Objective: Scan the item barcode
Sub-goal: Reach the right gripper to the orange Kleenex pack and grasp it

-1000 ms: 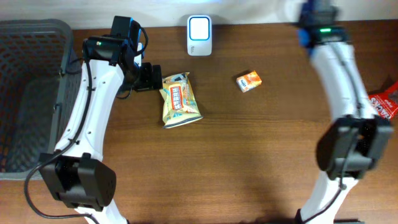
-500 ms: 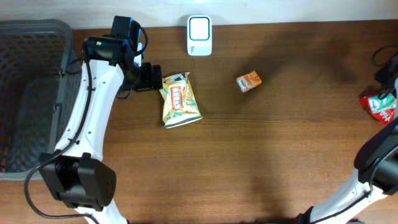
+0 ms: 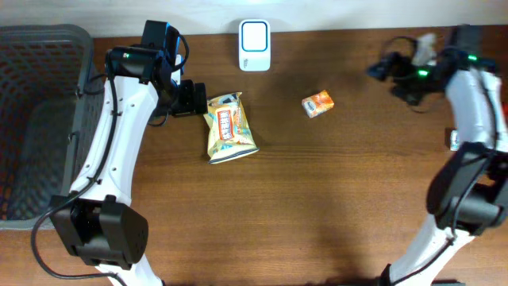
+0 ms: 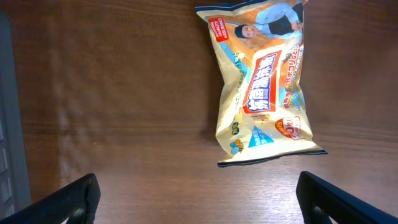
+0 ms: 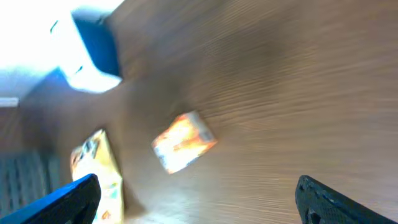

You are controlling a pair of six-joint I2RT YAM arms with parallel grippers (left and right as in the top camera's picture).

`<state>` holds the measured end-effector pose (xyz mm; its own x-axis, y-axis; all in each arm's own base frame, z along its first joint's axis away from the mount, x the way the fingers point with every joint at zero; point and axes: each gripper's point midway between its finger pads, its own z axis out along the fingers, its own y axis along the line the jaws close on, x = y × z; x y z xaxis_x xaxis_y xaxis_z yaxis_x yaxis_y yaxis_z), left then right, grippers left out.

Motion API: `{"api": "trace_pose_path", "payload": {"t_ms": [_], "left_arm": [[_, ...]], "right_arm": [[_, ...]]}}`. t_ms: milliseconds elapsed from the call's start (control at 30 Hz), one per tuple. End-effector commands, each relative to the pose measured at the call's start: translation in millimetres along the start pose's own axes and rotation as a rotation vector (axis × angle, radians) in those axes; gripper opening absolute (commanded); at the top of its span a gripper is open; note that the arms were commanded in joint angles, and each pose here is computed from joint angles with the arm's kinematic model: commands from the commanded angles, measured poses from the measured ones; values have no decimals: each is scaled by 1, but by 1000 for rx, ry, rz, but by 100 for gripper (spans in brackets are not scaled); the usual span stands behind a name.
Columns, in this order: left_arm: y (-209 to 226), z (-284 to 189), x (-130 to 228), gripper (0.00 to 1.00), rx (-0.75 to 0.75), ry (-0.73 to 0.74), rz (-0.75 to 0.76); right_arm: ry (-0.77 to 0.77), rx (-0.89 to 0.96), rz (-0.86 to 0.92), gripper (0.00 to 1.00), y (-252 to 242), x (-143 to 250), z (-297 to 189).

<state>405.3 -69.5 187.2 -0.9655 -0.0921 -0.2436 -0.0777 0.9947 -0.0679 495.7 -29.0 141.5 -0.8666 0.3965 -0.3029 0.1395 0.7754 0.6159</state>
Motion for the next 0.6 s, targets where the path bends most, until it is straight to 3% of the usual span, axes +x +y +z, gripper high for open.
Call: {"api": "trace_pose_path", "payload": {"t_ms": [0, 67, 167, 433, 567], "left_arm": [[-1, -1, 0, 99, 7, 0, -11], [-1, -1, 0, 99, 8, 0, -11], [-1, -1, 0, 99, 7, 0, -11], [-1, -1, 0, 99, 7, 0, -11], [-1, -1, 0, 99, 7, 0, -11]], "right_arm": [[42, 92, -154, 99, 31, 18, 43], [-5, 283, -254, 96, 30, 16, 65], [-34, 386, -358, 97, 41, 22, 106], [56, 414, -350, 96, 19, 45, 143], [231, 205, -300, 94, 45, 88, 147]]}}
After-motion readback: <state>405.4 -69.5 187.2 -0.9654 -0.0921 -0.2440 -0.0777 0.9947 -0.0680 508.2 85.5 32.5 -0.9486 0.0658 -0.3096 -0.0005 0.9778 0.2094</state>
